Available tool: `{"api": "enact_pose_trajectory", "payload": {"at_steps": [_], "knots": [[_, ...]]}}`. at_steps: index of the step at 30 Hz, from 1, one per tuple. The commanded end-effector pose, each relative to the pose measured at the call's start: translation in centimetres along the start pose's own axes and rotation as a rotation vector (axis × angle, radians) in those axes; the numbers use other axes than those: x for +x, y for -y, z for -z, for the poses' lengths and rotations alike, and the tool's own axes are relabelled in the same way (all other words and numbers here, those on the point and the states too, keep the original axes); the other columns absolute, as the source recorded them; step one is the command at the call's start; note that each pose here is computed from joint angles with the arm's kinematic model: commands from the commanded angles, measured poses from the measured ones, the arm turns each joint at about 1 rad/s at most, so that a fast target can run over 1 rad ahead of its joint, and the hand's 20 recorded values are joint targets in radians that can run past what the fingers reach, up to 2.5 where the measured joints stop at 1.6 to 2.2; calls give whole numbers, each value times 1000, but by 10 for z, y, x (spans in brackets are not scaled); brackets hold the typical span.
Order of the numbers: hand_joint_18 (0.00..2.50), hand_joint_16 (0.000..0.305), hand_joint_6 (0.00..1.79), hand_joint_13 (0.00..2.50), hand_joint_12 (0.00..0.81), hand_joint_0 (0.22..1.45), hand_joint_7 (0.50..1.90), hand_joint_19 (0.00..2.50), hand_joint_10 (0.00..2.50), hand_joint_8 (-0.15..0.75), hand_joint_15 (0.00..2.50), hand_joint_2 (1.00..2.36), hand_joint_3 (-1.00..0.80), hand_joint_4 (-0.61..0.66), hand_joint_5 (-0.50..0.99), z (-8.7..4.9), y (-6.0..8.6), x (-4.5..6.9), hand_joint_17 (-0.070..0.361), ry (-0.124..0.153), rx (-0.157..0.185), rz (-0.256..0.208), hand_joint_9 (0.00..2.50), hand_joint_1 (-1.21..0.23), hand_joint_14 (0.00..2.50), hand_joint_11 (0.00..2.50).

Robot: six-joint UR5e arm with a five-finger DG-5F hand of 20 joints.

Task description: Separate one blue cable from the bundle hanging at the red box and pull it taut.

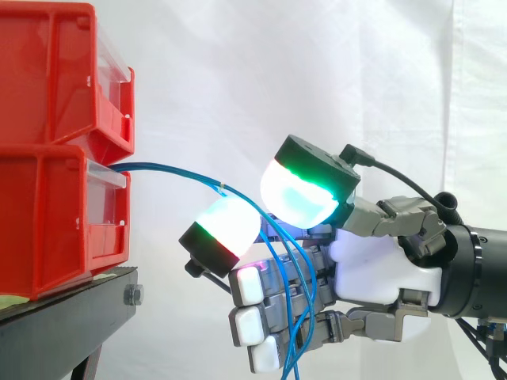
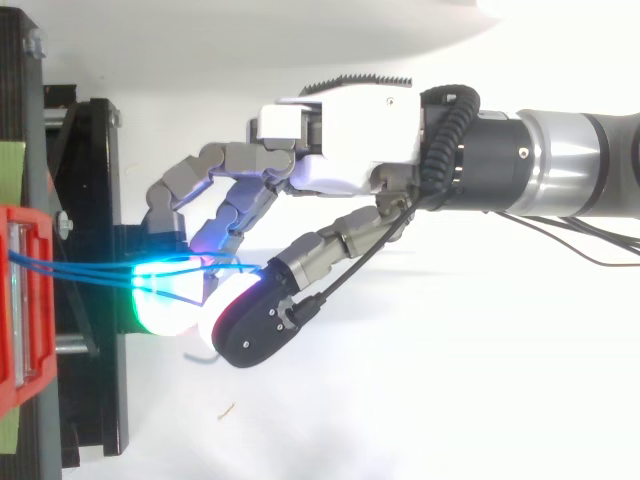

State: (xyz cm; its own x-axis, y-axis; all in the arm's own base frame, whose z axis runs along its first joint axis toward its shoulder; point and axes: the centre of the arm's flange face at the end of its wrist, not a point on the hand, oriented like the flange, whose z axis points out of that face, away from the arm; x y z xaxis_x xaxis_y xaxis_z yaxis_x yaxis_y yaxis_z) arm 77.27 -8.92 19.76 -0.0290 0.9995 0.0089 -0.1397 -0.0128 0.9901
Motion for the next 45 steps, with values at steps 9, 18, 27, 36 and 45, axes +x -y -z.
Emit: {"api": "enact_pose_trajectory", "payload": {"at_steps": [9, 18, 27, 36, 45], "knots": [[875, 48, 842, 976, 348, 521, 1037, 455, 22, 312, 468, 1000, -500, 214, -175, 0, 0, 0, 107, 0, -2, 7, 968, -571, 20, 648], [874, 46, 766, 978, 350, 612, 1122, 534, 20, 303, 494, 1017, -319, 165, -147, -1, -1, 0, 103, 1, -16, 16, 970, -434, 21, 629], [804, 48, 795, 894, 337, 649, 1019, 462, 23, 275, 473, 1020, -195, 169, -196, -2, -1, 0, 109, 1, -17, 25, 814, -760, 19, 629], [817, 48, 889, 878, 324, 753, 1041, 382, 24, 267, 438, 1000, -500, 215, -200, -2, -1, -1, 109, 3, -20, 62, 844, -878, 20, 679], [909, 55, 840, 957, 370, 436, 1092, 444, 19, 314, 448, 1000, -500, 161, -104, 5, 8, -3, 124, 3, 1, 121, 1042, -557, 17, 631]]}}
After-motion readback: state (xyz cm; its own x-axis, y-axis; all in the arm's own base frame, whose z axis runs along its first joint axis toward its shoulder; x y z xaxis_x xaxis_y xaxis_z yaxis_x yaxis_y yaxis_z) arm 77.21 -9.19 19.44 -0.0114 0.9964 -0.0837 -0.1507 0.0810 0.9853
